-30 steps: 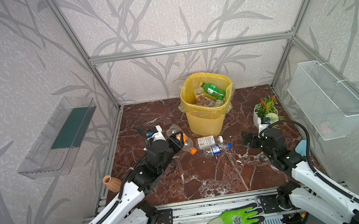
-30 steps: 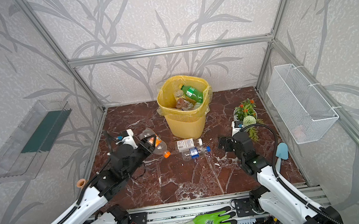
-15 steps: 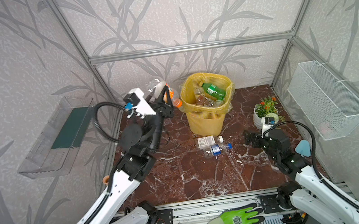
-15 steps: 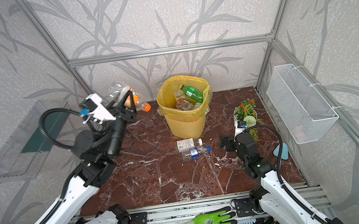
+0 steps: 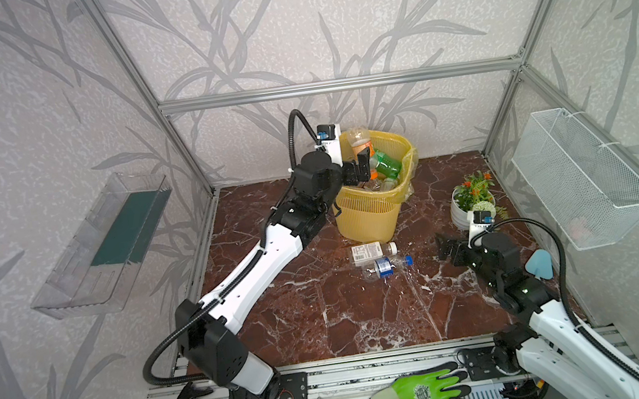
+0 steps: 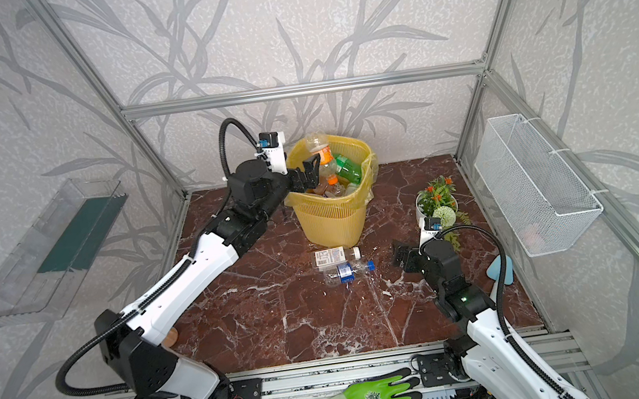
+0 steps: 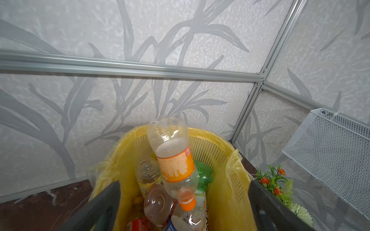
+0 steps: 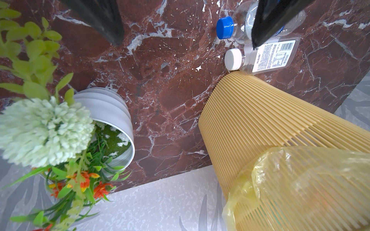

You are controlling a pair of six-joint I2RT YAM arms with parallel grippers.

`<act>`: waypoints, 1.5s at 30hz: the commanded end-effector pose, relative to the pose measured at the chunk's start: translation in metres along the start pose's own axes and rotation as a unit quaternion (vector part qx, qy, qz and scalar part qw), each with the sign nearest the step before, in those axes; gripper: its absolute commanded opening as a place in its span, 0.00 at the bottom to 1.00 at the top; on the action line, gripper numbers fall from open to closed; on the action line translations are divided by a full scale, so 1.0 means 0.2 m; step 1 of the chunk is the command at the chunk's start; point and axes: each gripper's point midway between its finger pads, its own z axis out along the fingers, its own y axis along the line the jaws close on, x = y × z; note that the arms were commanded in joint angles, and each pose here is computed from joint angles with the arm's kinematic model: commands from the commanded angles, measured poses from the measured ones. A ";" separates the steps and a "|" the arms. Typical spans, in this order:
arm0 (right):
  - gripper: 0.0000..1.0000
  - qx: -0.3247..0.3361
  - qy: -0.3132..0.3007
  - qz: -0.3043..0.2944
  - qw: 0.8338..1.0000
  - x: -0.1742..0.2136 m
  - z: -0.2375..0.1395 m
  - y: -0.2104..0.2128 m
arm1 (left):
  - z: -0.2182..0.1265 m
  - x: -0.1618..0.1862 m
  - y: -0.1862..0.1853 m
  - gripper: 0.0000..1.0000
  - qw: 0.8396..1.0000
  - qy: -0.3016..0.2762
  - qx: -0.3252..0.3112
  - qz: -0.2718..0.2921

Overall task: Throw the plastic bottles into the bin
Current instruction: 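Lift the orange-label bottle with the left gripper and drop it into the bin, then withdraw the left gripper while the right gripper lowers toward the blue-capped bottle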

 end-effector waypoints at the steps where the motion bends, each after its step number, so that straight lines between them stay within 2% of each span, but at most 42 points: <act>1: 0.99 -0.006 0.002 0.004 1.000 -0.01 0.00 0.01 | -0.21 -0.28 -0.03 0.99 0.997 -0.075 0.020 0.009; 4: 0.99 -0.008 0.004 0.010 1.000 0.00 0.02 0.02 | -0.26 -0.24 -0.01 0.99 0.997 -0.072 0.022 0.009; 9: 0.99 -0.009 0.006 0.020 1.000 -0.01 0.04 0.02 | -0.33 -0.14 0.08 0.99 0.998 -0.062 -0.015 -0.025; 18: 0.99 -0.034 0.024 0.021 0.999 0.00 0.09 0.08 | -0.38 0.16 0.25 0.99 0.995 -0.006 -0.081 -0.049; 23: 1.00 -0.078 0.085 0.005 0.993 0.10 0.17 0.17 | -0.47 0.39 0.41 0.99 0.988 0.019 -0.134 -0.075; 27: 0.99 -0.098 0.125 0.019 0.987 0.18 0.25 0.22 | -0.53 0.64 0.53 0.99 0.978 0.074 -0.171 -0.090; 33: 0.99 -0.110 0.181 0.035 0.977 0.32 0.34 0.28 | -0.62 0.92 0.60 0.99 0.966 0.136 -0.194 -0.099; 36: 0.99 -0.094 0.213 0.031 0.972 0.40 0.34 0.32 | -0.65 1.03 0.62 0.99 0.961 0.156 -0.201 -0.109; 39: 1.00 -0.060 0.251 0.073 0.963 0.49 0.31 0.33 | -0.69 1.10 0.64 0.99 0.956 0.171 -0.211 -0.113; 41: 1.00 -0.050 0.257 0.116 0.958 0.53 0.30 0.35 | -0.70 1.14 0.65 0.99 0.952 0.184 -0.217 -0.111; 45: 0.99 -0.035 0.258 0.147 0.954 0.57 0.28 0.42 | -0.72 1.18 0.67 0.99 0.948 0.197 -0.226 -0.106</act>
